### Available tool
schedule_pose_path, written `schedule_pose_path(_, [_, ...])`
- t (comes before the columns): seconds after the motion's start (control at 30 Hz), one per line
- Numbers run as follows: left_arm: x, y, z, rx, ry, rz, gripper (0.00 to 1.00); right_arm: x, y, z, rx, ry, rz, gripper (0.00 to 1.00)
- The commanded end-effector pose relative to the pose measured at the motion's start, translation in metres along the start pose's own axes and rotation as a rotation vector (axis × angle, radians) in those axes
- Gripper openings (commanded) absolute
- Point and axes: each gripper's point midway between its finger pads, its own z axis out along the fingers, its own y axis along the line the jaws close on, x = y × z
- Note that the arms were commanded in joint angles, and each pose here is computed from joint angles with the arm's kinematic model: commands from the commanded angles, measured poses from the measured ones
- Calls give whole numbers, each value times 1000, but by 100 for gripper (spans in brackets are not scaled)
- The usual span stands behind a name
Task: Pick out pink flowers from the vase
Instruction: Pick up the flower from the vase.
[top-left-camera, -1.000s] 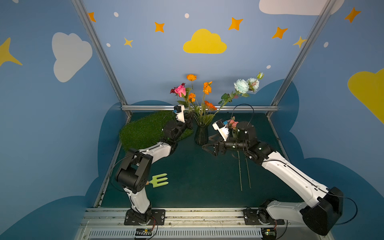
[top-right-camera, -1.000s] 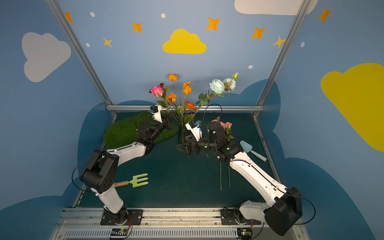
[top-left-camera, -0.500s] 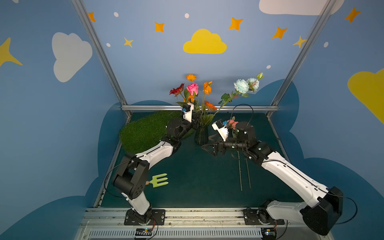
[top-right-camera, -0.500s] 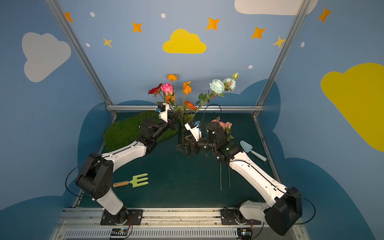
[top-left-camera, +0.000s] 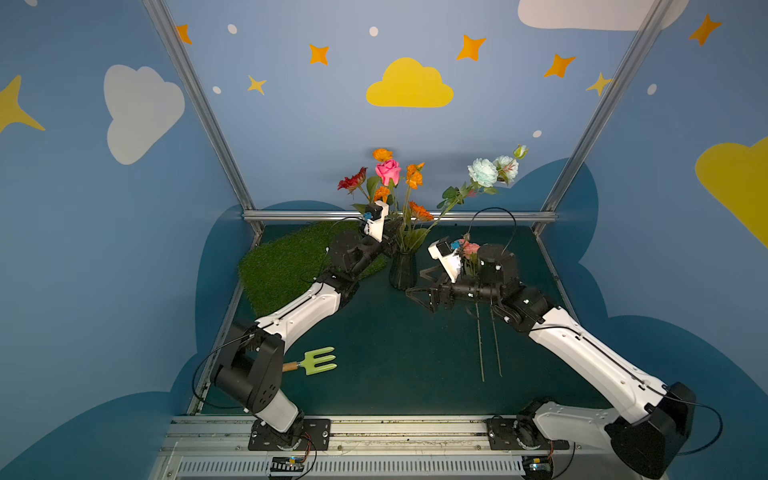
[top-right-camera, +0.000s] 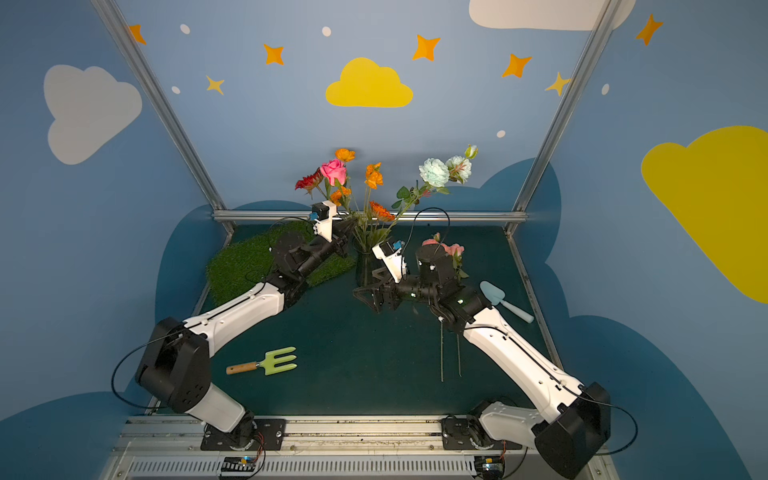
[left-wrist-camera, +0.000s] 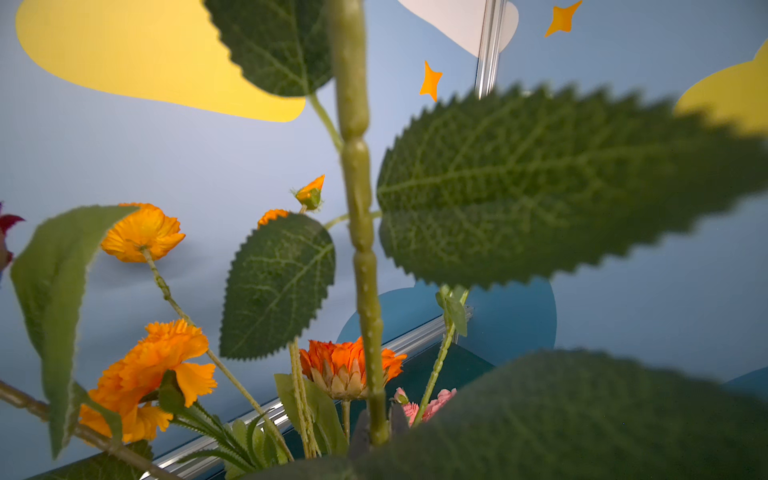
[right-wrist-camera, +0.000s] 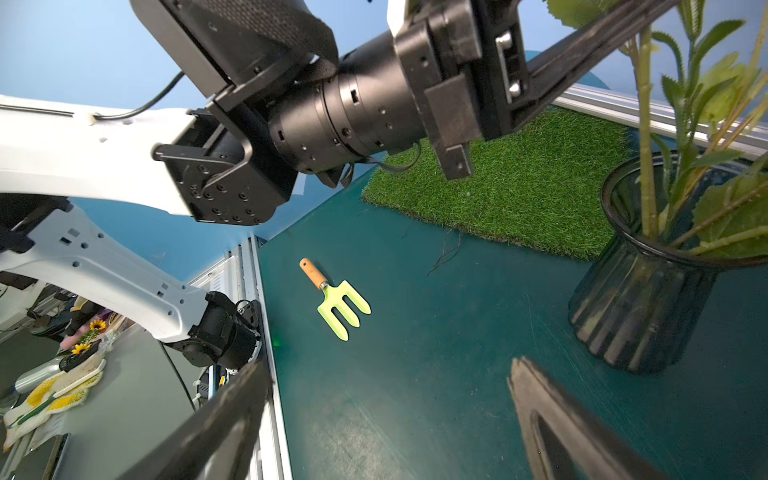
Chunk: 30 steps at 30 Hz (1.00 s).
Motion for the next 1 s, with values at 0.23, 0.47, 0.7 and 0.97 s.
schedule_pose_path(0.23, [-51, -10, -11, 17, -70, 54, 2, -13, 4, -11, 33, -45, -30, 93])
schedule_pose_path(0.47, [-80, -13, -20, 15, -103, 84, 2, -35, 5, -21, 77, -69, -97, 93])
schedule_pose_path(0.7, [-118, -20, -36, 17, -173, 112, 2, -50, 8, -27, 90, -91, -138, 93])
schedule_pose_path(0.97, [-147, -26, -54, 20, -222, 139, 2, -60, 9, -28, 99, -113, -158, 93])
